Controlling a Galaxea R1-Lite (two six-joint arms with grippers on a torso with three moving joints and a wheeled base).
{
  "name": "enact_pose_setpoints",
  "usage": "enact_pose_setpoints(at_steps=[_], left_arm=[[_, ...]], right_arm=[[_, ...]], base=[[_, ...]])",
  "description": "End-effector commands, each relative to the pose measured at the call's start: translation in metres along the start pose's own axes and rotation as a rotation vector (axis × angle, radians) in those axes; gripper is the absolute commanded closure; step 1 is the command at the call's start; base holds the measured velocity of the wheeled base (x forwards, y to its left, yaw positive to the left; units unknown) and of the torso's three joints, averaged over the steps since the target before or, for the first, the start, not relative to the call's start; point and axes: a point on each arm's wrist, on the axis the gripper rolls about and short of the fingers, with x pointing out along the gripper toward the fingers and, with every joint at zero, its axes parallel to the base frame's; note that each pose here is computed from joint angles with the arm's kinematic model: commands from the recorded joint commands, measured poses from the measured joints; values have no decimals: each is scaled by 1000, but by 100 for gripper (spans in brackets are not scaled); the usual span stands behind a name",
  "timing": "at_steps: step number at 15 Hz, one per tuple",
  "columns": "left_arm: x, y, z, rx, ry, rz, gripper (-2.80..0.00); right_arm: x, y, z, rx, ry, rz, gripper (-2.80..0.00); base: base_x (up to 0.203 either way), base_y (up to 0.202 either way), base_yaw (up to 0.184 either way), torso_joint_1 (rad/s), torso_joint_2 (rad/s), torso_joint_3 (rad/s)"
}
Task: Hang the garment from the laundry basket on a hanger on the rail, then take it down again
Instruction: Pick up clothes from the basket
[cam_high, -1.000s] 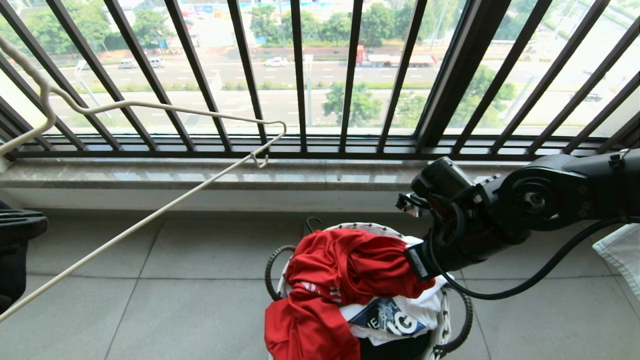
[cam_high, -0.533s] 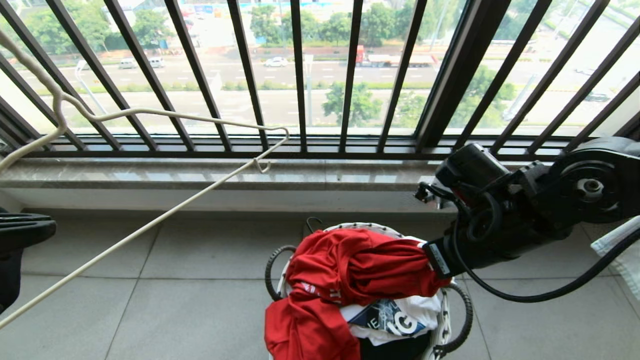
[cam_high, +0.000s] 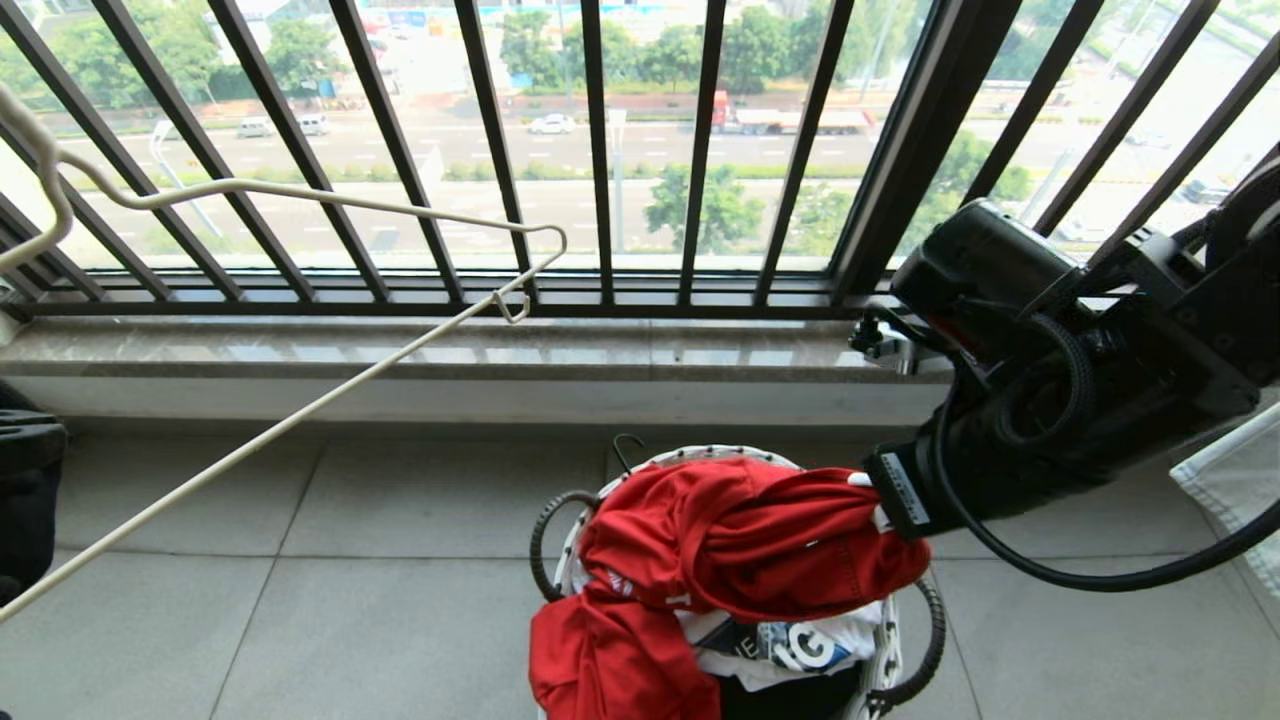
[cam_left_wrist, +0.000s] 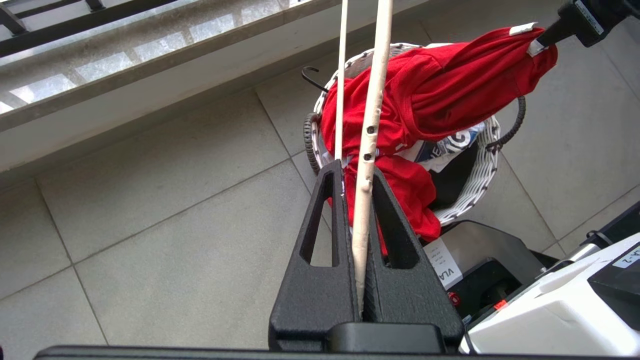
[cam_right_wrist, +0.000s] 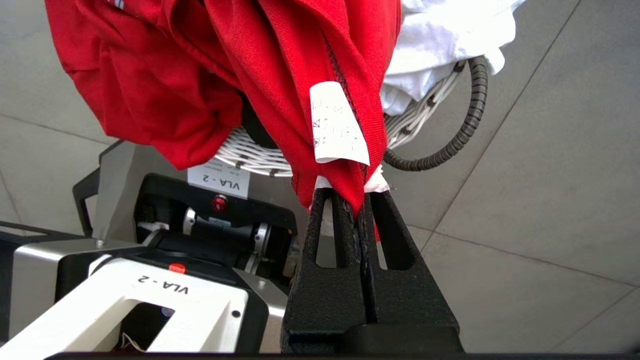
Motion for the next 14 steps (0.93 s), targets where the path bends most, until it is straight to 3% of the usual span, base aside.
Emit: enact_pose_setpoints(at_steps=[1, 4, 8, 11, 14], left_arm=[[3, 0, -1, 1, 14, 1, 0], [8, -1, -2, 3, 34, 0, 0], [15, -2, -4, 8, 59, 0, 0], [12, -1, -4, 7, 50, 0, 0], [12, -1, -3, 6, 47, 0, 0]], right_arm=[[31, 4, 8, 10, 77, -37, 0], [82, -5, 24, 53, 146, -89, 0], [115, -12, 38, 53, 103, -90, 0], [122, -3, 48, 15, 13, -17, 0], [123, 26, 40, -65, 31, 68, 0]], base=[[0, 0, 0, 0, 0, 0], [0, 0, 0, 0, 0, 0], [0, 0, 0, 0, 0, 0], [0, 0, 0, 0, 0, 0], [0, 0, 0, 0, 0, 0]])
